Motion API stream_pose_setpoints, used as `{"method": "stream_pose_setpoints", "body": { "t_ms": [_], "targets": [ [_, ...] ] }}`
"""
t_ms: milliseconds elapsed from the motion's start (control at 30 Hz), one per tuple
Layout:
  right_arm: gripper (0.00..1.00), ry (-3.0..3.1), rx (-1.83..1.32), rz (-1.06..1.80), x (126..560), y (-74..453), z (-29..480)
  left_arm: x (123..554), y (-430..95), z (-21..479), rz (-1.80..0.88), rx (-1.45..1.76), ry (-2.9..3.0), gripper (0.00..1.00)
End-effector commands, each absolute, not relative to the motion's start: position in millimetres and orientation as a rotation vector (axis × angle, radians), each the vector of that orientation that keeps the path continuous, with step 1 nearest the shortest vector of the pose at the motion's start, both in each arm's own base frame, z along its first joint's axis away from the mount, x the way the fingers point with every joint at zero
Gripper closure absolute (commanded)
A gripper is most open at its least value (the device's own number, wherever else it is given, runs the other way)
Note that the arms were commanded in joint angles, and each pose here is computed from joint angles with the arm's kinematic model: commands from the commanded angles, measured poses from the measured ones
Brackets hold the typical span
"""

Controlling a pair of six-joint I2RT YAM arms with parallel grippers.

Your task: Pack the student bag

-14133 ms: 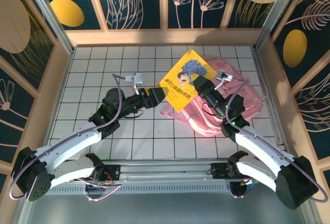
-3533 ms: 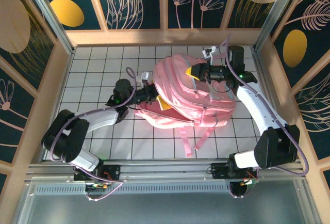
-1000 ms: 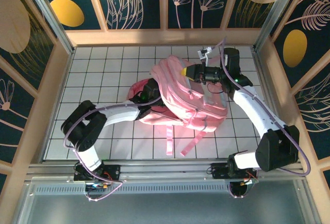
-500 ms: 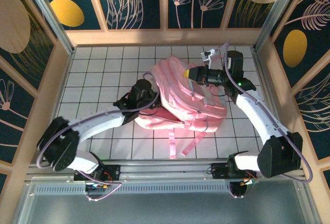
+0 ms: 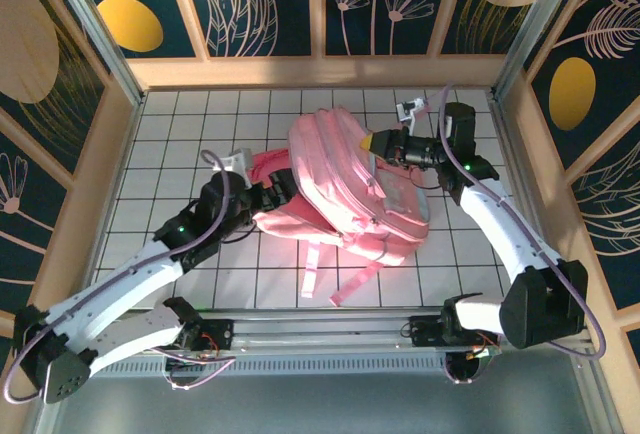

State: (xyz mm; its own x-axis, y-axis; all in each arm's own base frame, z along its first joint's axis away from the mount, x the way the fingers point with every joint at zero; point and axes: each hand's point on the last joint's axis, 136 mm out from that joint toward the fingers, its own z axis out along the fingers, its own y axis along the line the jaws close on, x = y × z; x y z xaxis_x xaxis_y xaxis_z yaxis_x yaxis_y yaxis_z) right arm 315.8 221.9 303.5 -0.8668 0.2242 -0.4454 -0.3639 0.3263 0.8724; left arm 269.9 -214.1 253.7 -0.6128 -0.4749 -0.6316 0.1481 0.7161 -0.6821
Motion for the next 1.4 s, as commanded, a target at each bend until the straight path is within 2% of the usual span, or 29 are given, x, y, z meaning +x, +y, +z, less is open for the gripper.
{"method": "stream_pose_setpoints", "body": {
  "t_ms": [0, 100, 233, 433, 500, 567, 733, 933, 1100, 1367],
  "targets": [
    [1.00, 2.055, -0.054, 1.486, 339.4, 217.6, 302.7, 269.4, -192.2, 257.4, -0.803, -0.254, 2.012, 0.01],
    [0.99, 2.101, -0.072, 1.463, 342.7, 238.3, 293.8, 267.8, -187.3, 260.0, -0.772, -0.241, 2.011, 0.01],
    [0.90, 2.157, -0.092, 1.411, 349.3, 269.7, 281.9, 267.0, -188.4, 265.4, -0.757, -0.202, 2.014, 0.01],
    [0.66, 2.234, -0.104, 1.301, 360.1, 306.2, 262.0, 260.9, -198.7, 254.9, -0.784, -0.126, 2.063, 0.01],
    [0.57, 2.258, -0.097, 1.201, 364.0, 304.6, 257.0, 256.7, -203.6, 246.5, -0.804, -0.100, 2.097, 0.02],
    [0.54, 2.257, -0.082, 1.092, 366.6, 293.0, 258.6, 252.6, -208.3, 234.3, -0.821, -0.082, 2.139, 0.04],
    [0.54, 2.251, -0.142, 0.925, 340.2, 270.6, 265.7, 239.1, -220.4, 197.4, -0.845, -0.052, 2.236, 0.09],
    [0.58, 2.418, -0.260, 0.816, 286.6, 252.6, 217.7, 221.5, -226.1, 163.9, -0.858, -0.023, 2.317, 0.09],
    [0.65, 2.513, -0.306, 0.859, 246.7, 250.3, 189.6, 211.9, -231.6, 143.6, -0.795, 0.040, 2.374, 0.11],
    [0.72, 2.523, -0.273, 0.854, 231.6, 241.5, 176.2, 242.3, -259.9, 130.8, -0.742, 0.050, 2.363, 0.08]
  ]
}}
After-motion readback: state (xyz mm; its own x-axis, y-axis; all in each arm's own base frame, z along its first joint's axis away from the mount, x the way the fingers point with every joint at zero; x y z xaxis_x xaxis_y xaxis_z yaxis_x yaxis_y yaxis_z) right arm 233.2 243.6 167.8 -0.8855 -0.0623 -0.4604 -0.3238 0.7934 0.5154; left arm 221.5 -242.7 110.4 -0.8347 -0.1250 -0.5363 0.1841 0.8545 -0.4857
